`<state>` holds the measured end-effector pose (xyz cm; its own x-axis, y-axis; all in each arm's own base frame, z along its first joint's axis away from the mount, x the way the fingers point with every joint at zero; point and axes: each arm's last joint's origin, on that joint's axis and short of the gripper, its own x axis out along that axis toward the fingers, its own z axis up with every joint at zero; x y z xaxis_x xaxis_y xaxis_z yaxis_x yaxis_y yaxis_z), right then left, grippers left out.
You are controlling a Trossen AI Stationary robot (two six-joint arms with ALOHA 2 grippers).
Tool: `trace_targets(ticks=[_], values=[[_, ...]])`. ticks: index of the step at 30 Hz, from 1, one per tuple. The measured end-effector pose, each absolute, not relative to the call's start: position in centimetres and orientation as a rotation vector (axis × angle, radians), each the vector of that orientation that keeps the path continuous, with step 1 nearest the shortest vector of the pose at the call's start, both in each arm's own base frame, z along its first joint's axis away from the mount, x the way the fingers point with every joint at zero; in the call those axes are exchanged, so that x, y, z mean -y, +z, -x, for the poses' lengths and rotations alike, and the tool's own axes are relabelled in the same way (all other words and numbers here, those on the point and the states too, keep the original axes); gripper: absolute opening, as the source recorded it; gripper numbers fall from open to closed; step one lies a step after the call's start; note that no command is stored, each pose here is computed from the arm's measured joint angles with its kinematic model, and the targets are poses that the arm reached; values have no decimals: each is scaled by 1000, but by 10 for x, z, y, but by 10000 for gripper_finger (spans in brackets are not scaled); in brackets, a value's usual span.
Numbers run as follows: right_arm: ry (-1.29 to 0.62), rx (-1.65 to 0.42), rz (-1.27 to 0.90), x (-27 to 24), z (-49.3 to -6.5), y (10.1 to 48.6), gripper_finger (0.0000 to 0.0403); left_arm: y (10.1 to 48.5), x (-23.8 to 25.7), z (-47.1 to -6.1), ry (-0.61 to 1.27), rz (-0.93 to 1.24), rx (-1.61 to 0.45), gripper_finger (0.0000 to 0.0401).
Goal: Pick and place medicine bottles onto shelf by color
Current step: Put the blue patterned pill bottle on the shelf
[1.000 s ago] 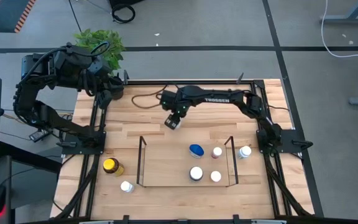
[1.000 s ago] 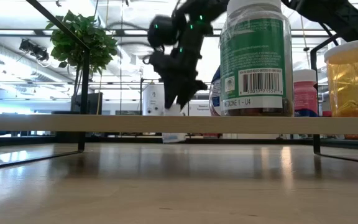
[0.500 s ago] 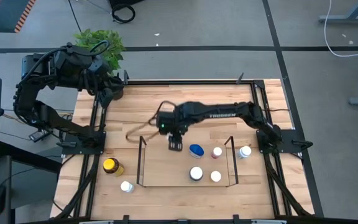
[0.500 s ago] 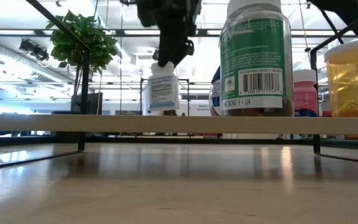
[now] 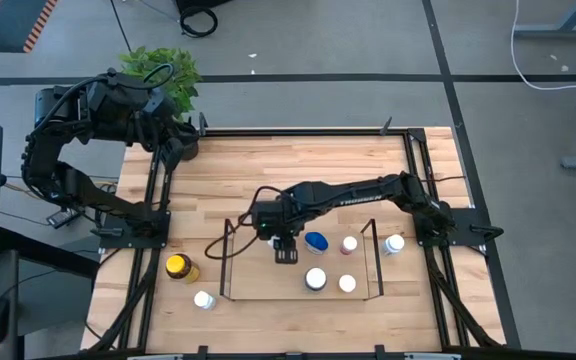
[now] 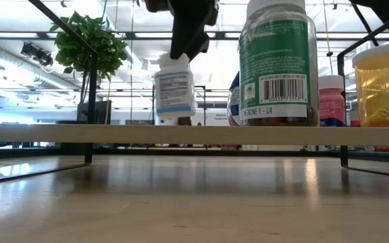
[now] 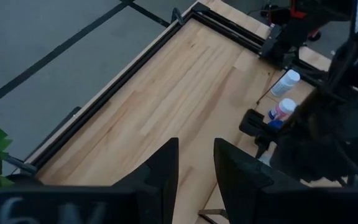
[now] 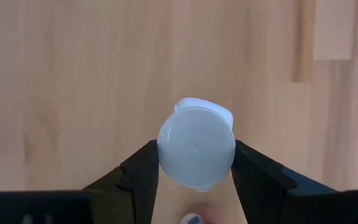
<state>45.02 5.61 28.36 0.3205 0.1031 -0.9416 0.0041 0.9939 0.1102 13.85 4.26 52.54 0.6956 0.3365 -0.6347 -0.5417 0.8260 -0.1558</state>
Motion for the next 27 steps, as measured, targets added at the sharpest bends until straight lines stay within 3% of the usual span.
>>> trace_targets(ticks=[13,21,27], values=[[70,-1218,-88,-54,-453,284,186,525,-43,-139,513,383,-622,107],[62,-1273,-88,-53,-452,255,186,525,-43,-139,511,375,-624,107],[58,-1264,-97,-54,-452,254,187,525,-43,-139,502,349,-631,107]])
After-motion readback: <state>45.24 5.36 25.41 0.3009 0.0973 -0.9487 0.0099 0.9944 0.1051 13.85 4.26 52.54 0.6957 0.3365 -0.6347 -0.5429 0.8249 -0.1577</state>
